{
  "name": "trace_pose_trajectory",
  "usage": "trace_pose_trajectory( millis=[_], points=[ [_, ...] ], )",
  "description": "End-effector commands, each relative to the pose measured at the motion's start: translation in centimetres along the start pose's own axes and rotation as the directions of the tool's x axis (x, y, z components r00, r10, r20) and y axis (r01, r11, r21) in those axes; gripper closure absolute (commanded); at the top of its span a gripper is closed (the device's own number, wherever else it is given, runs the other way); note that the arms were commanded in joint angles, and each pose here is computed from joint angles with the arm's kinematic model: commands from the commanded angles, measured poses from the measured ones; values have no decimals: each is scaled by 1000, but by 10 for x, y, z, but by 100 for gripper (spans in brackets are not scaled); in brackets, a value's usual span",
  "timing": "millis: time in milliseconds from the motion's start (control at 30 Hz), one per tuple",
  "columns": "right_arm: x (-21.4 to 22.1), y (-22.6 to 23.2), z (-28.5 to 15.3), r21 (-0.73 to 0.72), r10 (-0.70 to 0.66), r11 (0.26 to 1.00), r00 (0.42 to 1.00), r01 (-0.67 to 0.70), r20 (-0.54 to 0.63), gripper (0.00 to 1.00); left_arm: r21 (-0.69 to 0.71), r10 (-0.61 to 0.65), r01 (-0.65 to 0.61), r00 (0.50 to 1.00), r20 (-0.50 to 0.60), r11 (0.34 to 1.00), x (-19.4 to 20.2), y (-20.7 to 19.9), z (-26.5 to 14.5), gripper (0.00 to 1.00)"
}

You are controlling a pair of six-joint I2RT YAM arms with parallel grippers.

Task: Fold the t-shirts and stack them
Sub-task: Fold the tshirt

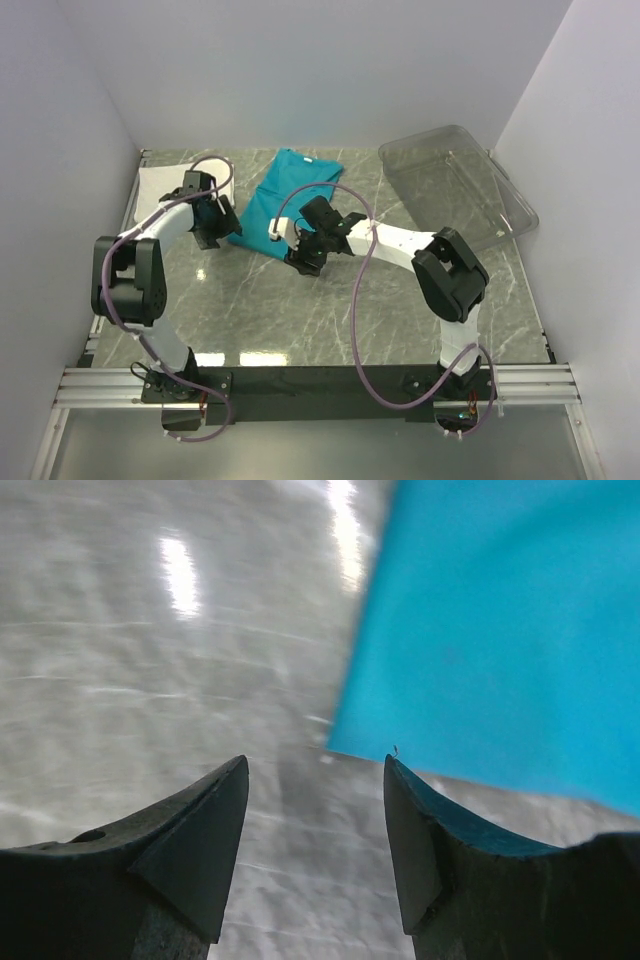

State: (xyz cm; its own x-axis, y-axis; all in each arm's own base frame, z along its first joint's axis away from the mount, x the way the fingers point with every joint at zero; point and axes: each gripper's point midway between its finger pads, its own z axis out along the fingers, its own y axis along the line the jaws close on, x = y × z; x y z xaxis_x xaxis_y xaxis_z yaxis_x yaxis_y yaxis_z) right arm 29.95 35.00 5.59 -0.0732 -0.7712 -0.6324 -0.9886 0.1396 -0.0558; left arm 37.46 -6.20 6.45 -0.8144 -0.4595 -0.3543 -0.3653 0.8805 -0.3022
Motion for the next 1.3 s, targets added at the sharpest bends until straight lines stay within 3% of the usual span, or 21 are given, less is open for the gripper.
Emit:
trace_pose_trajectory(
  millis=[0, 100, 300, 533, 733, 833, 933, 967, 1000, 1067, 1100, 1267],
  points=[
    [-4, -29, -1, 139, 25, 990, 1000, -25, 3, 37, 89, -24, 18, 997, 75, 996, -28, -24, 4, 26],
    [-4, -29, 4, 134, 31, 991, 999, -30, -6, 36, 50, -57, 54, 996, 64, 997, -31, -20, 16, 28],
    [-3, -27, 15, 121, 36, 992, 999, -33, -23, 37, 2, -98, 98, 995, 31, 995, -30, -14, 38, 42],
    [0, -29, 22, 118, 52, 992, 998, -46, -44, 37, -23, -113, 113, 994, 6, 993, -21, -8, 48, 46],
    [2, -31, 29, 130, 66, 990, 996, -57, -63, 40, -47, -105, 105, 994, -1, 993, -15, 0, 54, 61],
    [3, -31, 30, 132, 72, 989, 995, -62, -67, 48, -49, -112, 111, 994, -7, 993, -14, 1, 58, 66],
    [6, -29, 33, 122, 77, 990, 994, -67, -80, 72, -48, -115, 115, 993, -10, 992, -15, -1, 60, 77],
    [7, -28, 34, 116, 78, 991, 994, -68, -81, 85, -46, -118, 118, 993, -11, 992, -15, -1, 61, 78],
    [8, -27, 34, 111, 76, 992, 994, -67, -84, 90, -42, -117, 116, 993, -12, 992, -15, -2, 60, 80],
    [7, -22, 31, 87, 72, 994, 994, -65, -77, 100, -32, -115, 115, 993, -18, 993, -13, -3, 58, 94],
    [11, -16, 31, 70, 65, 996, 995, -60, -80, 100, -35, -112, 111, 993, -25, 993, -9, -2, 56, 100],
    [4, 23, 9, -72, 43, 996, 999, -44, -21, 100, -3, -110, 110, 990, -92, 994, 28, 4, 34, 100]
  ],
)
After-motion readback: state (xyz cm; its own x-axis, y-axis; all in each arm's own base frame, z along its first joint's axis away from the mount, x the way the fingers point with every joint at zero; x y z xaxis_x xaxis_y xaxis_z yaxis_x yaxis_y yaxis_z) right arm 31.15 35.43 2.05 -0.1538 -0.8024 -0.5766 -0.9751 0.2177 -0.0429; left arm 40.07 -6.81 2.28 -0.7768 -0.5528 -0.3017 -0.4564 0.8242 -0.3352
